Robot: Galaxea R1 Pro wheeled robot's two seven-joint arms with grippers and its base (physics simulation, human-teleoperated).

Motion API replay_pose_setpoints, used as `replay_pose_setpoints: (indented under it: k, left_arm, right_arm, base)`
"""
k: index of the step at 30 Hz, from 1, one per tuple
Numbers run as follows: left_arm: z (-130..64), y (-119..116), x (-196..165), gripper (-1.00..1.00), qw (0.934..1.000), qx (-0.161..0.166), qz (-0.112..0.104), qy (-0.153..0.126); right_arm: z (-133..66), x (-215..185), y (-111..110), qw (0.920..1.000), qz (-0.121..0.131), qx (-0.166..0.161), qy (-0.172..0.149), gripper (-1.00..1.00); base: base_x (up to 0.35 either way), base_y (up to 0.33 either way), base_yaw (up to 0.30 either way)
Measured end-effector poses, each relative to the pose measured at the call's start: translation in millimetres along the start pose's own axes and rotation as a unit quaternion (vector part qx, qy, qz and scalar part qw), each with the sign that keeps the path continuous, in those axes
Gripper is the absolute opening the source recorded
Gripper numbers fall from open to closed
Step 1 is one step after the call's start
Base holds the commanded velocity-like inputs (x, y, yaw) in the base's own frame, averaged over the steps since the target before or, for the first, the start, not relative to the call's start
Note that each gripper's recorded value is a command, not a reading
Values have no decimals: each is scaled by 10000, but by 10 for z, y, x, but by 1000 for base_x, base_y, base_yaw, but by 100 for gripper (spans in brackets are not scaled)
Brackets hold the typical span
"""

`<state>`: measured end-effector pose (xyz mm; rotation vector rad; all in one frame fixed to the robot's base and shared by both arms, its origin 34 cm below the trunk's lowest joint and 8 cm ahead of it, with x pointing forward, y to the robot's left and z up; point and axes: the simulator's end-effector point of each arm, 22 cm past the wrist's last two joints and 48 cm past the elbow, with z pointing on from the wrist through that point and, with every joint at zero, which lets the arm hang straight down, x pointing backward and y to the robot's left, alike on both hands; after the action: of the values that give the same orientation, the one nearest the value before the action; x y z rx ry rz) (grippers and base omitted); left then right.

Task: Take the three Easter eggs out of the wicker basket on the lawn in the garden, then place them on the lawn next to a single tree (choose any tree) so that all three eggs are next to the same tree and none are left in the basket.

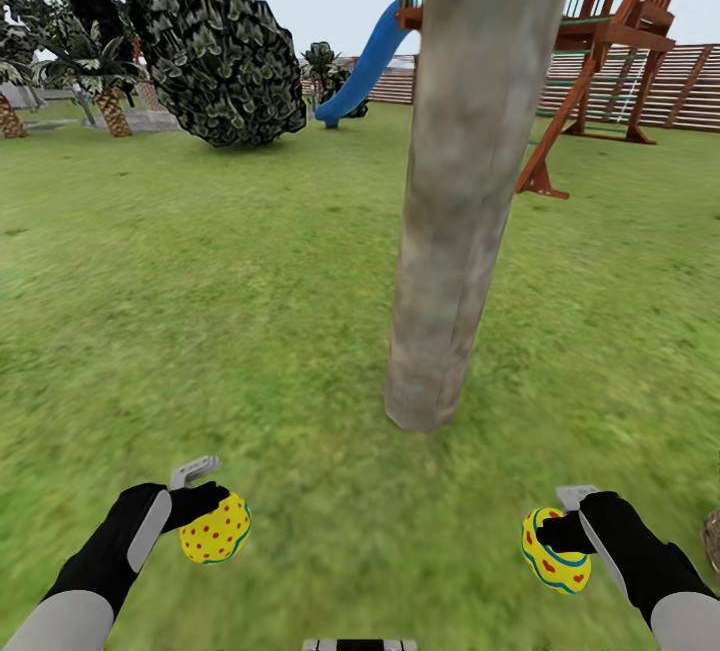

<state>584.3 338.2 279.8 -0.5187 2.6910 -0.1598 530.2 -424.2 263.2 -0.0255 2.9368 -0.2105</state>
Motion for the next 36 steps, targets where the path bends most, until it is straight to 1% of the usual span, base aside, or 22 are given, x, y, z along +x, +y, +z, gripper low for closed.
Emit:
replay_pose_setpoints:
  k: [11,12,14,17,18,19,24,36]
  left_arm:
    - [173,92,180,-100,9997,-113,8,217]
    - [190,129,219,-100,9995,-148,10,282]
    - [239,301,463,-100,9972,-295,-27,683]
    - [277,399,585,-100,9954,-369,-52,878]
    - [282,493,604,-100,9948,-438,-56,920]
    - [299,614,698,-100,9931,-532,-90,1041]
    - [360,693,799,-100,9913,-612,-92,1158]
    - [510,738,1011,-100,9883,-671,-88,1368]
  right_arm:
    - [180,149,27,9998,-29,-6,217,-100]
    - [196,161,25,9997,-27,-5,234,-100]
    - [226,190,12,9996,-30,1,273,-100]
    - [273,239,22,9994,-33,-43,342,-100]
    - [288,252,28,9993,-37,-52,361,-100]
    - [300,265,5,9993,-41,-35,379,-100]
    - [378,348,2,9988,-56,-27,494,-100]
    - [559,528,44,9973,-91,-42,732,-100]
  base:
    - [0,0,0]
    - [0,0,0]
    - [0,0,0]
    - [0,0,0]
    - [0,0,0]
    - [0,0,0]
    - [0,0,0]
    - [0,0,0]
